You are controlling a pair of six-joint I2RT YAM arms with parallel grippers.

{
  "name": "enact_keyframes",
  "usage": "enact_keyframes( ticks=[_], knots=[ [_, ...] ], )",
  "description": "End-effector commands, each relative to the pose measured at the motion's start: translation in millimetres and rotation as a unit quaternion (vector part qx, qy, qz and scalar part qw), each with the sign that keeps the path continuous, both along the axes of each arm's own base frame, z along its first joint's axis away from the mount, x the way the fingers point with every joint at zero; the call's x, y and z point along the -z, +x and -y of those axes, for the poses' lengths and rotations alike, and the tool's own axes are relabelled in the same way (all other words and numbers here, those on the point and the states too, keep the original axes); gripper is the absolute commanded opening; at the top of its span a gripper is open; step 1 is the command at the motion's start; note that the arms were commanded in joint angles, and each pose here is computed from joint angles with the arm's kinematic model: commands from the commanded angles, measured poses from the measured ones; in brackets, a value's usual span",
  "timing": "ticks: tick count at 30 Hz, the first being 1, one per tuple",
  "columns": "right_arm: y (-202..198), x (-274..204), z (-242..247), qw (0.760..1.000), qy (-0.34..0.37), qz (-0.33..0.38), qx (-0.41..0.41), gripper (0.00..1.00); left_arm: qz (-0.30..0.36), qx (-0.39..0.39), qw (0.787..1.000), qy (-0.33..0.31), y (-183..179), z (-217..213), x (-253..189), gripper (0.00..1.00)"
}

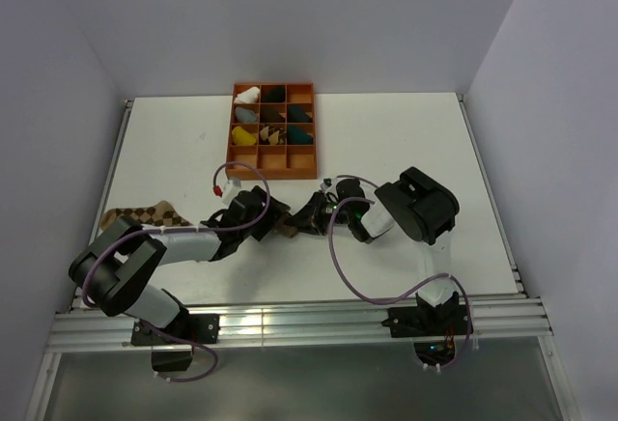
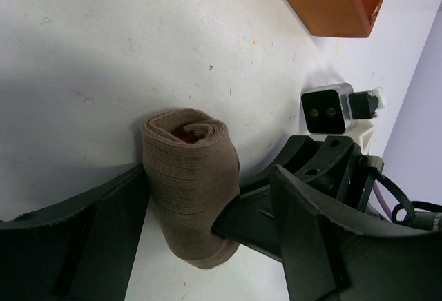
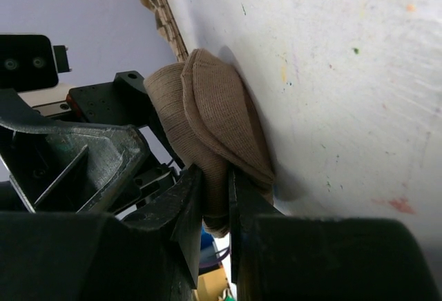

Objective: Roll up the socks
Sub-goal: Roll the sock at the center of the board.

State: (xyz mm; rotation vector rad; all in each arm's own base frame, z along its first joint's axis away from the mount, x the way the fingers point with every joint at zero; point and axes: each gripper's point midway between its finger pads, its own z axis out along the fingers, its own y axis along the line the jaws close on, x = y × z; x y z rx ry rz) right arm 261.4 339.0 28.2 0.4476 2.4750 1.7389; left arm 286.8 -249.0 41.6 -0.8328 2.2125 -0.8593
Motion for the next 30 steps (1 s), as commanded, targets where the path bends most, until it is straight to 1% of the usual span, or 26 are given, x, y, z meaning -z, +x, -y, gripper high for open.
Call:
enact_keyframes(
  ticks=[1, 4, 7, 9, 10, 11, 12, 13, 17, 18, 20, 21, 23, 24, 25, 26, 27, 28, 29, 30],
  knots=[
    [-10, 44, 14, 0.995, -0.048, -0.082, 0.044, 0.00, -0.055, 0.005, 0.997, 0.050, -18, -11, 33, 0.75],
    [-9, 42, 14, 0.995, -0.039, -0.082, 0.050, 0.00, -0.063, 0.012, 0.995, 0.070, -20, -11, 40, 0.73],
    [-7, 41, 13, 0.995, -0.037, -0.080, 0.051, 0.00, -0.073, 0.022, 0.994, 0.080, -22, -7, 46, 0.71],
    [-6, 40, 14, 0.995, -0.040, -0.077, 0.053, 0.01, -0.078, 0.027, 0.993, 0.084, -22, -3, 47, 0.68],
    [-3, 38, 13, 0.996, -0.044, -0.063, 0.052, 0.04, -0.089, 0.026, 0.992, 0.091, -24, -5, 53, 0.63],
    [-5, 42, 15, 0.995, -0.056, -0.069, 0.052, 0.07, -0.090, 0.027, 0.991, 0.092, -23, -3, 52, 0.60],
    [-3, 38, 15, 0.995, -0.059, -0.059, 0.051, 0.09, -0.094, 0.026, 0.991, 0.095, -23, -4, 53, 0.57],
    [-2, 37, 15, 0.996, -0.066, -0.047, 0.046, 0.14, -0.100, 0.024, 0.989, 0.102, -24, -5, 57, 0.50],
    [0, 40, 22, 0.993, -0.104, -0.031, 0.046, 0.27, -0.121, 0.024, 0.984, 0.125, -23, -6, 62, 0.36],
    [3, 35, 21, 0.993, -0.109, -0.013, 0.040, 0.33, -0.125, 0.024, 0.983, 0.129, -23, -6, 64, 0.34],
    [0, 37, 25, 0.991, -0.127, -0.014, 0.036, 0.39, -0.134, 0.023, 0.981, 0.141, -22, -7, 67, 0.27],
    [4, 31, 26, 0.990, -0.133, 0.006, 0.035, 0.44, -0.143, 0.023, 0.978, 0.150, -24, -10, 70, 0.26],
    [3, 30, 34, 0.985, -0.167, 0.028, 0.027, 0.48, -0.143, 0.023, 0.976, 0.164, -21, -10, 69, 0.24],
    [5, 28, 37, 0.983, -0.179, 0.036, 0.028, 0.50, -0.150, 0.025, 0.973, 0.174, -23, -13, 71, 0.22],
    [4, 26, 41, 0.980, -0.191, 0.044, 0.025, 0.51, -0.147, 0.028, 0.972, 0.181, -19, -12, 68, 0.20],
    [-1, 29, 48, 0.976, -0.214, 0.038, 0.021, 0.51, -0.144, 0.028, 0.970, 0.192, -17, -14, 68, 0.18],
    [6, 19, 56, 0.968, -0.236, 0.078, 0.027, 0.51, -0.153, 0.031, 0.966, 0.207, -20, -18, 70, 0.18],
    [7, 15, 62, 0.963, -0.253, 0.092, 0.030, 0.51, -0.144, 0.039, 0.965, 0.215, -14, -16, 64, 0.18],
    [1, 19, 76, 0.953, -0.290, 0.086, 0.028, 0.51, -0.144, 0.041, 0.962, 0.228, -13, -18, 63, 0.18],
    [4, 6, 85, 0.943, -0.307, 0.122, 0.028, 0.52, -0.146, 0.045, 0.959, 0.240, -12, -20, 65, 0.18]
  ],
)
